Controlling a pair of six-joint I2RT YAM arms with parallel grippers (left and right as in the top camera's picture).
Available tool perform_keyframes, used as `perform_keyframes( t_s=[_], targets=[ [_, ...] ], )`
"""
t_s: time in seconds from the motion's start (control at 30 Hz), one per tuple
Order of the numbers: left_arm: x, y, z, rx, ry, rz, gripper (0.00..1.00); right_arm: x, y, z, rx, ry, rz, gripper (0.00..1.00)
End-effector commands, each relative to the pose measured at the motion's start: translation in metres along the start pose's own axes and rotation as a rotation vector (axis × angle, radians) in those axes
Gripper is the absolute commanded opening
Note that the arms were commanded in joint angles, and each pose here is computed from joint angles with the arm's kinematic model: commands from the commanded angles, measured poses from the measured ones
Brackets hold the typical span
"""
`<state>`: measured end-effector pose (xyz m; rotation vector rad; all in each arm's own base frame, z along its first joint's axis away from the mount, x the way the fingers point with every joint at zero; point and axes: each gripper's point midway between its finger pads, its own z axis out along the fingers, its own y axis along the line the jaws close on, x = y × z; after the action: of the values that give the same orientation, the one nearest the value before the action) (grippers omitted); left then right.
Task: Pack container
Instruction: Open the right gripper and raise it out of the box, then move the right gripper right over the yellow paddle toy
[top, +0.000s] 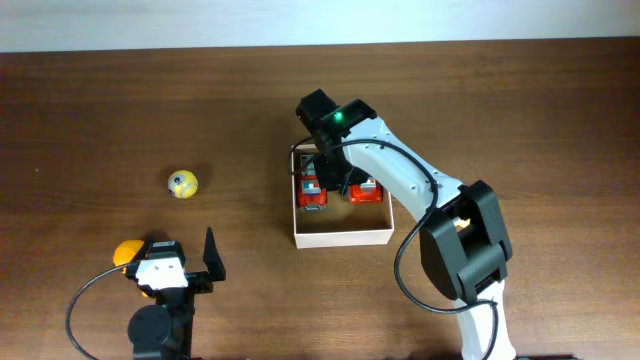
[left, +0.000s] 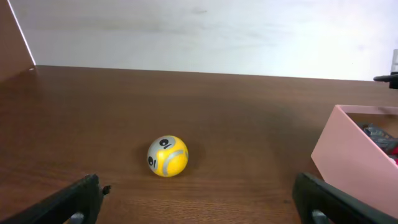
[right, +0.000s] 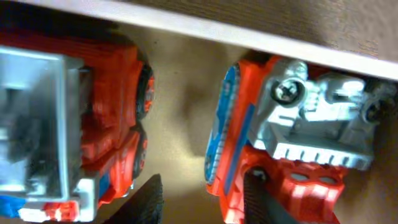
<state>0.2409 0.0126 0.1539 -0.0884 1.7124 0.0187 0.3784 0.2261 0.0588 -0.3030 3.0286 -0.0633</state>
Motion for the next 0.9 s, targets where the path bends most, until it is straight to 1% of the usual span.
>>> perform_keyframes(
  t_s=[0.0,0.07,0.17,0.27,0.53,0.7,0.87],
  targets=[
    [0.002,-0.003,0.000,0.014,0.000,0.019,0.99,-0.005,0.004,-0.007,-0.042,-0.027,-0.014,0.42],
    [0.002,-0.003,0.000,0.014,0.000,0.019,0.99,-0.009,0.008,-0.009,-0.067,-0.040,-0.013,0.45],
    [0.002,-0.003,0.000,0.014,0.000,0.019,0.99,-0.017,0.012,-0.018,-0.087,-0.065,-0.014,0.46],
    [0.002,-0.003,0.000,0.014,0.000,0.019,0.99,-0.025,0.019,-0.030,-0.123,-0.092,-0.035,0.46],
    [0.002,-0.003,0.000,0.014,0.000,0.019,0.99,-0.036,0.017,-0.071,-0.127,-0.140,-0.067,0.46],
    [0.002,-0.003,0.000,0.014,0.000,0.019,0.99,-0.037,-0.013,-0.092,-0.049,-0.135,-0.031,0.46],
    [0.002,-0.003,0.000,0.014,0.000,0.019,0.99,-0.023,-0.060,-0.094,0.008,-0.045,0.050,0.46]
  ],
)
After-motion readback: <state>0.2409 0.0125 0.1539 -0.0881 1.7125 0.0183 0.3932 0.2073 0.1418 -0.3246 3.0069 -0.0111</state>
